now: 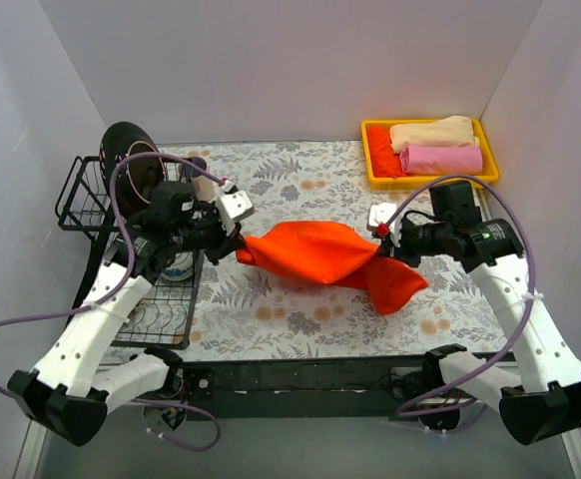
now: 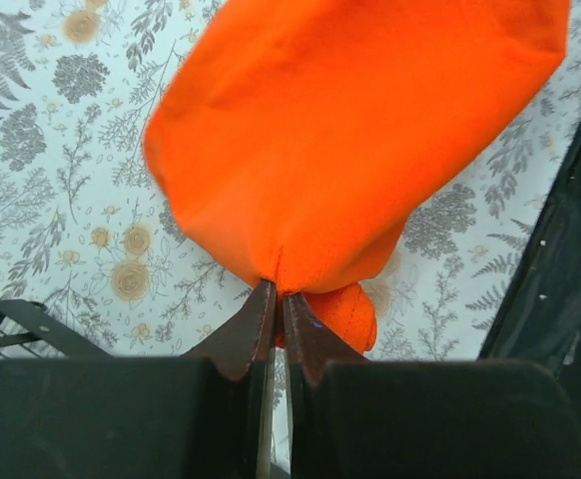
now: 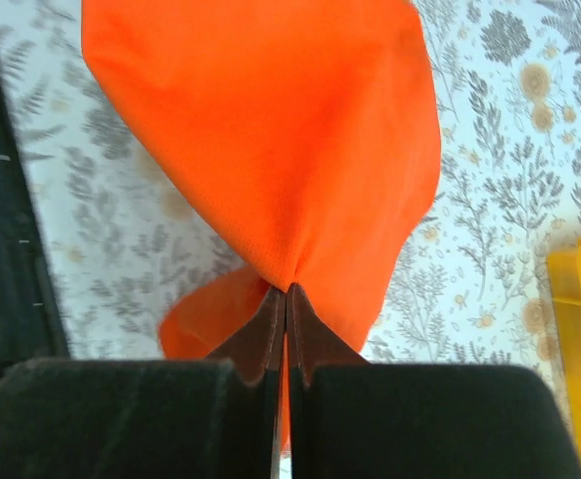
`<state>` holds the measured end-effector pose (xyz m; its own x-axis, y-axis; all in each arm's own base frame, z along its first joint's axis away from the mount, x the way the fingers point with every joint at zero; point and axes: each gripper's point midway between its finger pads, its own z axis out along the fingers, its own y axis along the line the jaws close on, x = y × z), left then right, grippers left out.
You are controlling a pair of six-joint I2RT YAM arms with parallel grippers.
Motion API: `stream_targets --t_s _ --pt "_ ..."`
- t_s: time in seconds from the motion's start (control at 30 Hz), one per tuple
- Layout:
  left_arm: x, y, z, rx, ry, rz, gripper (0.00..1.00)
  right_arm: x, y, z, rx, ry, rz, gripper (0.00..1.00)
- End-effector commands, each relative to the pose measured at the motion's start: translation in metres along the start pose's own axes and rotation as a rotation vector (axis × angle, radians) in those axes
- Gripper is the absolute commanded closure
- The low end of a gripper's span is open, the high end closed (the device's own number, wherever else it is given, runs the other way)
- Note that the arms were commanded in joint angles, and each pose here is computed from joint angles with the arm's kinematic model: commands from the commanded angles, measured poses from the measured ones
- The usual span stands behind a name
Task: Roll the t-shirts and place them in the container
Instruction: Flatten out the T-shirt at the center of the board.
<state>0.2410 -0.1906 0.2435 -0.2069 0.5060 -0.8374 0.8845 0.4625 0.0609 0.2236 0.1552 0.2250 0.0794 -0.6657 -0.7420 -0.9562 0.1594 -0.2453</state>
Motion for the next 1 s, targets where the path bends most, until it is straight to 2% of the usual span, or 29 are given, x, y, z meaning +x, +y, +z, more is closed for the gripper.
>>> stream_targets --t_s 0.0,0.1,0.23,0.27,0.3,0.37,0.43,0.5,0.53,0.57,0.6,0.63,0.67,0.7,0.8,0.87,0.93,0.97 --pt "-0.025 -0.023 -0.039 0.044 -0.060 -0.001 1.00 -0.022 0.050 -0.030 -0.151 -0.022 0.144 0.99" --pt "-0.046 -0.010 -0.046 -0.015 -0.097 0.044 1.00 -0.035 0.050 -0.041 -0.164 -0.022 0.165 0.99" --pt "-0.050 0.033 -0.018 -0.122 -0.072 0.078 1.00 -0.022 0.018 -0.018 -0.144 0.017 0.177 0.99" --pt "-0.041 0.047 0.000 -0.130 -0.030 0.064 1.00 -0.012 0.010 -0.012 -0.132 0.024 0.189 0.99" --pt "-0.048 0.060 0.011 -0.154 -0.055 0.089 1.00 -0.010 -0.001 -0.007 -0.116 0.008 0.183 0.99" --pt "-0.040 0.086 0.043 -0.173 -0.023 0.070 1.00 0.010 -0.027 -0.001 -0.093 0.013 0.220 0.99" --pt "-0.054 0.112 0.064 -0.211 -0.057 0.082 1.00 0.034 -0.049 0.007 -0.087 0.042 0.261 0.99" --pt "-0.043 0.144 0.099 -0.250 -0.020 0.038 1.00 0.061 -0.081 0.000 -0.019 0.058 0.303 0.99" --pt "-0.058 0.158 0.104 -0.278 -0.043 0.033 1.00 0.084 -0.098 0.006 -0.009 0.079 0.352 0.99" --pt "-0.063 0.168 0.109 -0.299 -0.046 0.019 0.97 0.102 -0.113 0.001 0.029 0.096 0.396 0.89" --pt "-0.049 0.182 0.128 -0.318 -0.002 -0.011 0.83 0.106 -0.133 -0.005 0.072 0.114 0.399 0.81" --pt "-0.052 0.188 0.131 -0.336 -0.007 -0.047 0.71 0.121 -0.143 0.001 0.063 0.133 0.444 0.73" --pt "-0.065 0.195 0.129 -0.355 -0.036 -0.050 0.64 0.123 -0.155 -0.004 0.086 0.131 0.460 0.39" --pt "-0.068 0.198 0.131 -0.365 -0.046 -0.062 0.57 0.117 -0.162 -0.006 0.093 0.104 0.466 0.34" --pt "-0.076 0.192 0.124 -0.363 -0.080 -0.089 0.49 0.085 -0.173 -0.015 0.139 0.017 0.430 0.32" --pt "-0.086 0.182 0.110 -0.353 -0.115 -0.108 0.46 0.068 -0.155 -0.014 0.149 -0.004 0.369 0.32" --pt "-0.075 0.167 0.103 -0.320 -0.094 -0.131 0.43 0.049 -0.126 -0.018 0.168 -0.003 0.264 0.32" --pt "-0.082 0.153 0.092 -0.288 -0.117 -0.122 0.43 0.055 -0.090 0.007 0.085 0.016 0.225 0.32"
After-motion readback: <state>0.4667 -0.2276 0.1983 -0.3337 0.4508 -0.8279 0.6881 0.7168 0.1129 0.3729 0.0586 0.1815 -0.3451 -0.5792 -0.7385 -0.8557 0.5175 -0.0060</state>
